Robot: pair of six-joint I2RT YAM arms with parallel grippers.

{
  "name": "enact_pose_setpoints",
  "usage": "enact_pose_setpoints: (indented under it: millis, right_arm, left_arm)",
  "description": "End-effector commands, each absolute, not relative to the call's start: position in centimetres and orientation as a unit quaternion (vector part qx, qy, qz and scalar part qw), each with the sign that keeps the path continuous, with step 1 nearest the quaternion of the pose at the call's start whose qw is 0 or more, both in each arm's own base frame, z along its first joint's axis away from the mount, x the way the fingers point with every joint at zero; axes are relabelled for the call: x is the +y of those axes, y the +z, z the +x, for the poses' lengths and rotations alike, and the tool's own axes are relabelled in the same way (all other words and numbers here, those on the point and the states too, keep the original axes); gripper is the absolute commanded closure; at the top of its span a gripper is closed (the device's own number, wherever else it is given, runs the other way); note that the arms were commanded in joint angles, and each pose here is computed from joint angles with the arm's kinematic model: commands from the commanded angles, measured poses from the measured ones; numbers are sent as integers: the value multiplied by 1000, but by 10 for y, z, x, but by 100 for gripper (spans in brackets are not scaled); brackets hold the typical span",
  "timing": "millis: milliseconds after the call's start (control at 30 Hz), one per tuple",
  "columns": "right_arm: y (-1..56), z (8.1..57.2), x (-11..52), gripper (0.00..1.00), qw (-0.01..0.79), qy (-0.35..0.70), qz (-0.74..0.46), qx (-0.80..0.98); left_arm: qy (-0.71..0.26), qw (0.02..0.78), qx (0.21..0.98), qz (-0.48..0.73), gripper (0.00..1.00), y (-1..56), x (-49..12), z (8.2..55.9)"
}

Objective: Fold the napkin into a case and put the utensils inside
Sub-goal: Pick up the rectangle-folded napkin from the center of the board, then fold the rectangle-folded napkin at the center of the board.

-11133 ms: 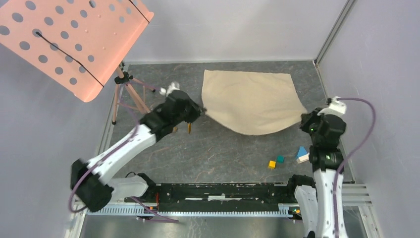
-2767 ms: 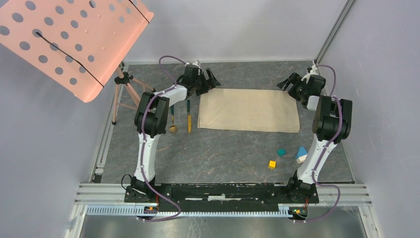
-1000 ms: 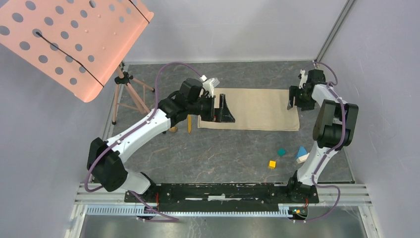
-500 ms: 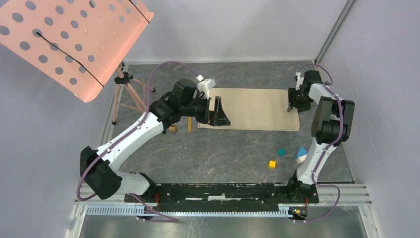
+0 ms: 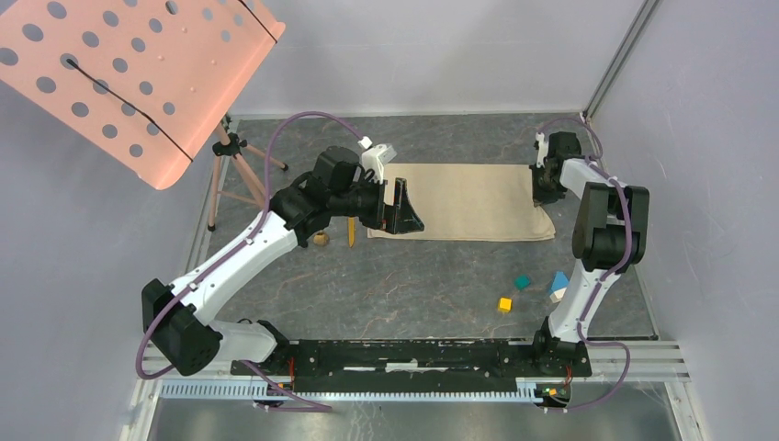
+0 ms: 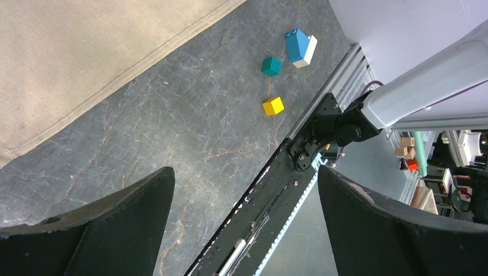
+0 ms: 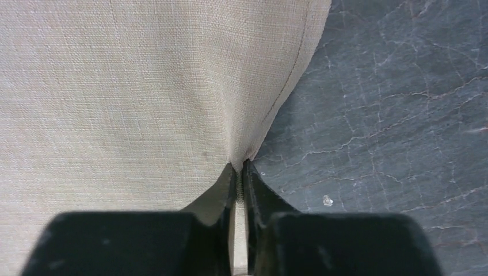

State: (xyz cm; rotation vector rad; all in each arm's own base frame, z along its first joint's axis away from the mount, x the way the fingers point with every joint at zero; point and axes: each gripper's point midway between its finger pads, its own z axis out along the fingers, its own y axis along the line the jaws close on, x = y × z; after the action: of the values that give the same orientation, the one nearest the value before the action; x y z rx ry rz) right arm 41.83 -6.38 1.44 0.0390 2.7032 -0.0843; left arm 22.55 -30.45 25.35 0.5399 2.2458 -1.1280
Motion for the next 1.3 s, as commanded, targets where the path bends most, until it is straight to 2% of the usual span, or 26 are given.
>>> enact_pose_setpoints:
  millis: [0,100,300,533,700,933,1267]
  right_arm:
    - [-31,384,-73,98,139,-39,6,990]
    - [-22,381,-97,100,138,-70,16,988]
    - [27,387,-156,100,184,-186,36,965]
    - [52,383,-164,100,180,-252,44,950]
    - [61,382,-108,100,197,-251,6,948]
    - [75,384,-6,100,227,-200,-69,951]
    - [81,411,142,100,257,-72,-160,950]
  left_arm:
    - [-413,306,829,220,0,261,-299,226]
    - [-416,300,830,219,0,258,-300,226]
    - [-428,285,830,217,0,253,-305,224]
    - [-424,283,833,215,0,250,-305,225]
    - [-423,285,833,215,0,250,-305,226]
    - [-422,286,833,215,0,250,-305,226]
    - [-415,288,836,213,0,247,-303,229]
